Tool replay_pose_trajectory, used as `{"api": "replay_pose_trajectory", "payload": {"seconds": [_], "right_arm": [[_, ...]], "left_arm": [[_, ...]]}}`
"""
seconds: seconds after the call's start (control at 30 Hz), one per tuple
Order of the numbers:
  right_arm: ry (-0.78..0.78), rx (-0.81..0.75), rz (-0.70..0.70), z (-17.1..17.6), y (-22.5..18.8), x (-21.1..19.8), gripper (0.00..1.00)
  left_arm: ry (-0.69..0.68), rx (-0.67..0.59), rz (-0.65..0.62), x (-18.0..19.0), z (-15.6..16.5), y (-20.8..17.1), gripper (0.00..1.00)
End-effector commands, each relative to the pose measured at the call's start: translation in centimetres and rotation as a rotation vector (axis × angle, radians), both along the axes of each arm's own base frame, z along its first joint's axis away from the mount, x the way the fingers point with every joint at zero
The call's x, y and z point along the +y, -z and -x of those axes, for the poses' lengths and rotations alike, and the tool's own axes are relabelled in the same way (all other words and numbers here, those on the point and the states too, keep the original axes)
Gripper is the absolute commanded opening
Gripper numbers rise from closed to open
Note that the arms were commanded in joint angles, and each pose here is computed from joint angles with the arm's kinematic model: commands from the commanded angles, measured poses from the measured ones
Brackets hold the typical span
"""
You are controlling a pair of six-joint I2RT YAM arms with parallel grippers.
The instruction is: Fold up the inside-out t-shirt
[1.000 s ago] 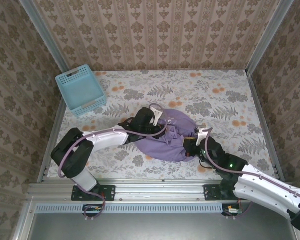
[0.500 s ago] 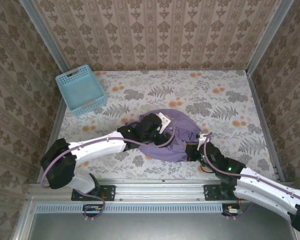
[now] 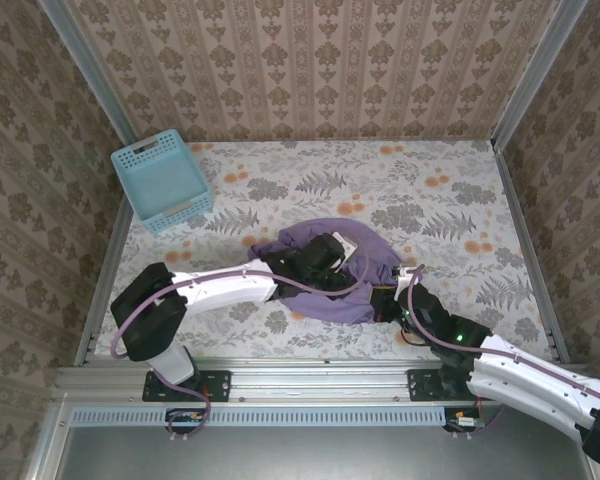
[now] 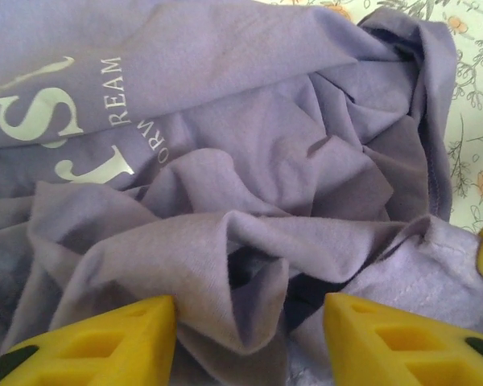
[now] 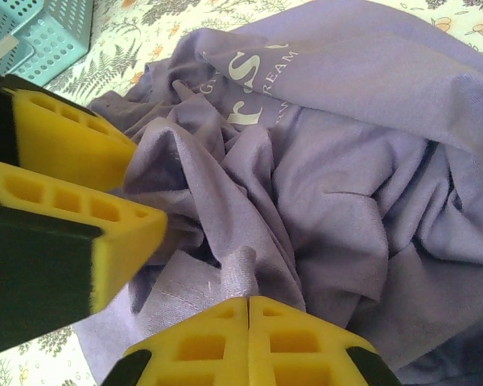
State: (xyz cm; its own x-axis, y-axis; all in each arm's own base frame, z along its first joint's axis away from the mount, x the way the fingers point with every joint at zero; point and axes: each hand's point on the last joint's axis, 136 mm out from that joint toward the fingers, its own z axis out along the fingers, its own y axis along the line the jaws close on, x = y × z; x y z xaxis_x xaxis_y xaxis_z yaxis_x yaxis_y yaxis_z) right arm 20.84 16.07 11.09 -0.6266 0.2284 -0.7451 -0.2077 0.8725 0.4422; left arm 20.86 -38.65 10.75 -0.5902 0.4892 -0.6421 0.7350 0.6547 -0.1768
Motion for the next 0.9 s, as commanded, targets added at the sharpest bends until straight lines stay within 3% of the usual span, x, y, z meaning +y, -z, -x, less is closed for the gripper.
{"api": "replay_pose_trajectory", "payload": {"seconds": [0.0,0.2,0.4,0.5,0.6,0.87], "right_arm": [[0.015,-0.018,-0.038,-0.4,-1.1,0.2,0.00],[0.025,-0.015,-0.017,-0.5,-0.9,-0.2,0.00],[0.064,0.026,0.013,-0.5,0.3,-1.2,0.00],[0.059,0.048,0.013,-0.3,1.0,-1.3,0.01],[0.031,0.050,0.026,-0.1,1.0,-1.1,0.11],[-0.063,0.090,0.123,0.6,-0.4,-0.7,0.31]], "left_arm": [[-0.056,0.000,-0.025,-0.3,-0.8,-0.1,0.48],[-0.110,-0.024,-0.072,0.6,-1.9,0.2,0.23],[-0.091,-0.047,0.018,1.0,-1.6,-2.1,0.00],[-0.057,-0.016,0.114,1.0,-1.1,-3.6,0.00],[-0.033,-0.006,0.176,1.3,-0.6,-4.6,0.00],[0.000,0.018,0.197,1.5,0.1,-4.3,0.00]]}}
